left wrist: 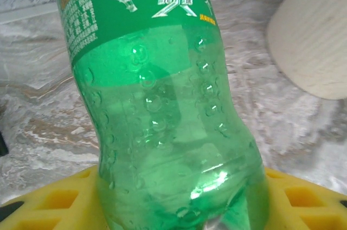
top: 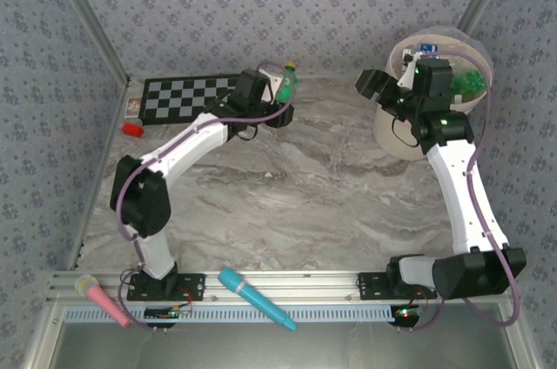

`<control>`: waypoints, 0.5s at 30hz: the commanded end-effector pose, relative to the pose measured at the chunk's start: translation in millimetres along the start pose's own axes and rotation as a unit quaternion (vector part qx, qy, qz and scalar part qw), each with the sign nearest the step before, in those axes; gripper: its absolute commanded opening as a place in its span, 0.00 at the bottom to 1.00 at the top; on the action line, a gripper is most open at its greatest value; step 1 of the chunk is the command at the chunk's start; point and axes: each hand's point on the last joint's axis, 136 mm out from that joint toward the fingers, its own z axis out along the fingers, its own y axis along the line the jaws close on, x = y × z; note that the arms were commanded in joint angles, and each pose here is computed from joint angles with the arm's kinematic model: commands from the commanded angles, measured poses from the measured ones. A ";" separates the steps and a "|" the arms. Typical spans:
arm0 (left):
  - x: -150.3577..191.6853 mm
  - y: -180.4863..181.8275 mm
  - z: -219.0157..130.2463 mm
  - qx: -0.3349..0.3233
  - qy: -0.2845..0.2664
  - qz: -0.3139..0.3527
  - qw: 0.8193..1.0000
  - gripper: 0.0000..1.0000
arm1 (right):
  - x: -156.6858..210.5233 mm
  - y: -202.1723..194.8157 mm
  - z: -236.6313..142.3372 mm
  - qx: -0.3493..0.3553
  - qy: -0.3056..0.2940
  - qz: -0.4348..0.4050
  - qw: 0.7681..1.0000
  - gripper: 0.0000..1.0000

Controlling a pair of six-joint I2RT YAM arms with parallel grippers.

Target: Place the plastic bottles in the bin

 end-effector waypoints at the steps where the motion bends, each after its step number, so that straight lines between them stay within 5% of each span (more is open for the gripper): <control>1: -23.2 -32.7 -39.1 0.037 -0.057 0.019 0.998 0.55 | -11.4 39.7 6.4 -0.102 0.019 0.017 0.994 0.72; 6: -22.1 -61.7 -70.0 0.053 -0.072 0.048 0.995 0.55 | -10.9 62.6 31.7 -0.152 0.073 0.035 0.985 0.57; 15: -17.1 -83.7 -89.5 0.062 -0.069 0.085 0.992 0.55 | 11.6 97.6 67.9 -0.184 0.153 0.015 0.971 0.55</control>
